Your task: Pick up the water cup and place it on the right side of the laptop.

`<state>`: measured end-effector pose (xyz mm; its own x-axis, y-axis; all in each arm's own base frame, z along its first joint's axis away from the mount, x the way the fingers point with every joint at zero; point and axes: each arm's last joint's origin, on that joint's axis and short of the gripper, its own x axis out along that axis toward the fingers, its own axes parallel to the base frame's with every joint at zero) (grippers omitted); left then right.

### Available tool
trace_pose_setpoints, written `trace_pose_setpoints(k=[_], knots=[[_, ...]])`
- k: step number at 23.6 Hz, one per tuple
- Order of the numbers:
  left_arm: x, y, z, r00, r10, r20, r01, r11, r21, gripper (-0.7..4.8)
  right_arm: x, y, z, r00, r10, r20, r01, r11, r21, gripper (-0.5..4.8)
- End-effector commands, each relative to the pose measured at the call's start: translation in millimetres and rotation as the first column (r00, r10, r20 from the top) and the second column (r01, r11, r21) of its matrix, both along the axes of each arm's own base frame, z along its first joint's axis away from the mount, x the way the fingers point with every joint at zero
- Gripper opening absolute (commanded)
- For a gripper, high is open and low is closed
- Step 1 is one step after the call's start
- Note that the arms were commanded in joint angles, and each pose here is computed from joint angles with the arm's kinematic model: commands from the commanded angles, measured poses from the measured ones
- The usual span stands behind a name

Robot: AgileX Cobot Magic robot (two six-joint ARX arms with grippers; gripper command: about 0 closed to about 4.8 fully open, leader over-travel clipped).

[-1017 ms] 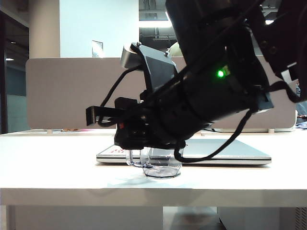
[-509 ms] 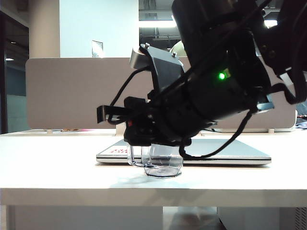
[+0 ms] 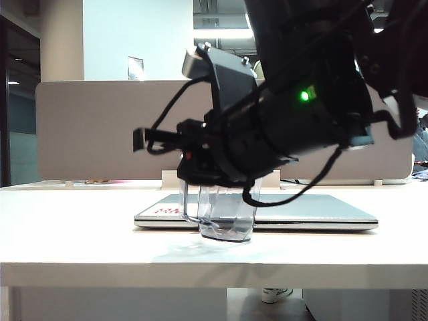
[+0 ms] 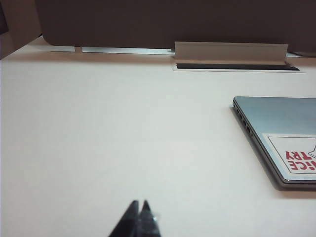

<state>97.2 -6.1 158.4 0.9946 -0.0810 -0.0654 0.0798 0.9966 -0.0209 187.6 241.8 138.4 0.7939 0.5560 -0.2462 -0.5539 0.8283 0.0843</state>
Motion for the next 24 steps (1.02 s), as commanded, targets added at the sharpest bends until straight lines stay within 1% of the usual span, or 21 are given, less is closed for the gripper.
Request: trace_pose_setpoints(k=[1,4,7,9,13,14,17,19,21,22,24], knots=[[-0.1,-0.2,2.0,1.000,-0.005,0.012,0.005,1.000,-0.001,-0.04,-0.4,-0.1,-1.1,1.000,0.004,-0.013,-0.004,1.000,0.004,0.24],[-0.1,-0.2,2.0,1.000,-0.005,0.011,0.005,1.000,-0.001,-0.04,-0.4,-0.1,-1.1,1.000,0.005,-0.010,-0.005,1.000,0.000,-0.04],[-0.1,-0.2,2.0,1.000,-0.005,0.012,0.005,1.000,-0.001,-0.04,-4.0,2.2,0.4,0.999,0.035,0.036,-0.033,0.998,-0.058,-0.05],[-0.1,-0.2,2.0,1.000,-0.005,0.011,0.005,1.000,-0.001,-0.04,-7.7,3.2,4.3,0.998,0.046,0.051,-0.043,0.997,-0.065,-0.05],[-0.1,-0.2,2.0,1.000,-0.005,0.011,0.005,1.000,-0.001,-0.04,-13.0,-4.8,23.9,0.998,-0.007,0.067,0.014,0.994,-0.108,-0.04],[-0.1,-0.2,2.0,1.000,-0.005,0.011,0.005,1.000,-0.001,-0.04,-14.8,-10.3,33.1,0.998,-0.009,0.070,0.018,0.991,-0.130,-0.04],[-0.1,-0.2,1.8,1.000,-0.006,0.011,0.006,1.000,-0.001,-0.04,-17.2,-24.7,48.4,0.997,-0.030,0.072,0.040,0.990,-0.133,-0.04],[-0.1,-0.2,1.8,1.000,-0.005,0.011,0.005,1.000,-0.001,-0.04,-16.4,-46.9,61.0,0.993,-0.074,0.090,0.087,0.985,-0.149,-0.04],[-0.1,-0.2,1.8,1.000,-0.006,0.011,0.006,1.000,-0.001,-0.04,-13.7,-59.2,66.9,0.991,-0.103,0.090,0.118,0.977,-0.179,-0.05],[-0.1,-0.2,1.8,1.000,-0.005,0.011,0.005,1.000,-0.001,-0.04,-9.7,-72.8,72.6,0.988,-0.133,0.083,0.147,0.970,-0.192,-0.05],[-0.1,-0.2,1.8,1.000,-0.005,0.011,0.005,1.000,-0.001,-0.04,-3.2,-93.7,81.6,0.983,-0.168,0.072,0.179,0.968,-0.178,-0.05]])
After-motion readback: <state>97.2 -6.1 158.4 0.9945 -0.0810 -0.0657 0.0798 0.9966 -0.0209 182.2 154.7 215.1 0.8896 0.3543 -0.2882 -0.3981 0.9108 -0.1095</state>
